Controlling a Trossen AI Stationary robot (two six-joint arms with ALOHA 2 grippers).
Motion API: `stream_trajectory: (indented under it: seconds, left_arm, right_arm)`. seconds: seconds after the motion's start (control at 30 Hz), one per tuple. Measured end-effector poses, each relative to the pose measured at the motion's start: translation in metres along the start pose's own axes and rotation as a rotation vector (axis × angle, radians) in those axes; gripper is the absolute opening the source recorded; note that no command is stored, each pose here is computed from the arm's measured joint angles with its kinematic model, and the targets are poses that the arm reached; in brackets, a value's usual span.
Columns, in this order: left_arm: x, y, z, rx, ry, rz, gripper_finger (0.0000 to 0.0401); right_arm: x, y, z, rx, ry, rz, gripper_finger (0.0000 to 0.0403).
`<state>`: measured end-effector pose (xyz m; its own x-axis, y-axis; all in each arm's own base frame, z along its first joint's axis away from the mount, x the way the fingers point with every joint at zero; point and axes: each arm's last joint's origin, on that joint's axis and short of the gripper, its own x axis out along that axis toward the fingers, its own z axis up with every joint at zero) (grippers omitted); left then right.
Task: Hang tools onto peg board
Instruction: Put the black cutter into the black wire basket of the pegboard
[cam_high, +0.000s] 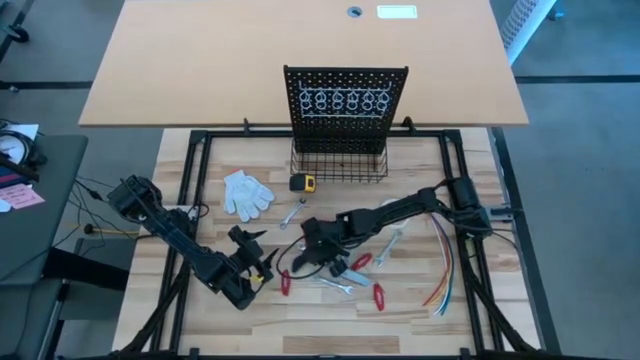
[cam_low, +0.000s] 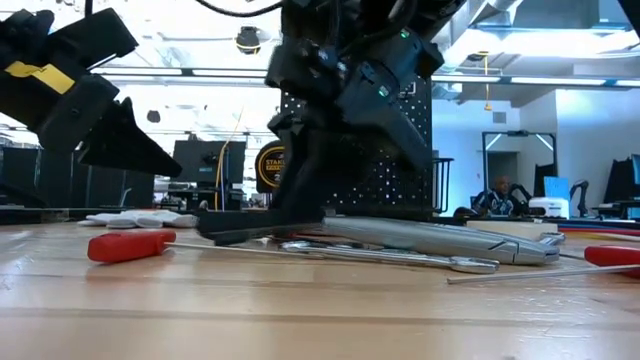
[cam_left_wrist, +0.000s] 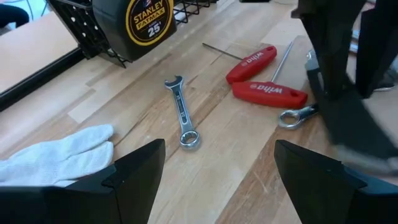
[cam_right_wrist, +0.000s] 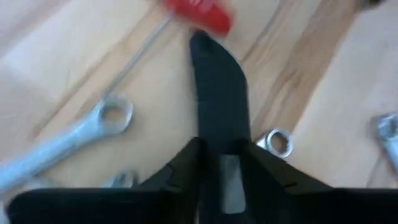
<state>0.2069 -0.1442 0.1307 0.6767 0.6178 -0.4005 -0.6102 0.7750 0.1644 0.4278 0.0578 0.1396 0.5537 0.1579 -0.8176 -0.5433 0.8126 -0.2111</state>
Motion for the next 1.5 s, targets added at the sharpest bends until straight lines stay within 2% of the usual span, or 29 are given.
stream_trajectory:
  seconds: [0.17,0.37,0.5,0.63,0.9,1.0,1.13,1.4,1.5]
  left_arm:
    - [0.0,0.0,0.0,-0.006,0.0,0.0,0.0299]
    - [0.0,0.0,0.0,-0.011,0.001,-0.001,0.0299]
    - [0.0,0.0,0.0,-0.01,0.001,-0.001,0.0299]
    - [0.0,0.0,0.0,-0.013,0.001,-0.001,0.0299]
    - [0.0,0.0,0.0,-0.014,0.002,-0.002,0.0299]
    - [0.0,0.0,0.0,-0.018,0.002,-0.002,0.0299]
    - [0.0,-0.001,0.0,-0.021,0.002,-0.004,0.0299]
    - [0.0,-0.001,0.0,-0.023,0.002,-0.004,0.0299]
    - [0.0,-0.001,0.0,-0.027,0.001,-0.004,0.0299]
  right_arm:
    - [-0.008,-0.001,0.004,0.024,-0.016,-0.012,0.0069]
    - [-0.035,-0.004,0.013,0.083,-0.048,-0.034,0.0036]
    - [-0.039,-0.007,0.013,0.135,-0.055,-0.039,0.0038]
    - [-0.038,-0.007,0.013,0.169,-0.057,-0.037,0.0087]
    - [-0.013,0.003,0.006,0.305,-0.014,-0.009,0.0253]
    - [-0.002,0.012,0.005,0.318,0.017,-0.016,0.0276]
    - [0.0,0.019,0.008,0.309,0.014,-0.021,0.0263]
    - [0.0,0.016,0.006,0.334,0.017,-0.029,0.0164]
    - [0.0,0.015,0.004,0.336,0.011,-0.033,0.0144]
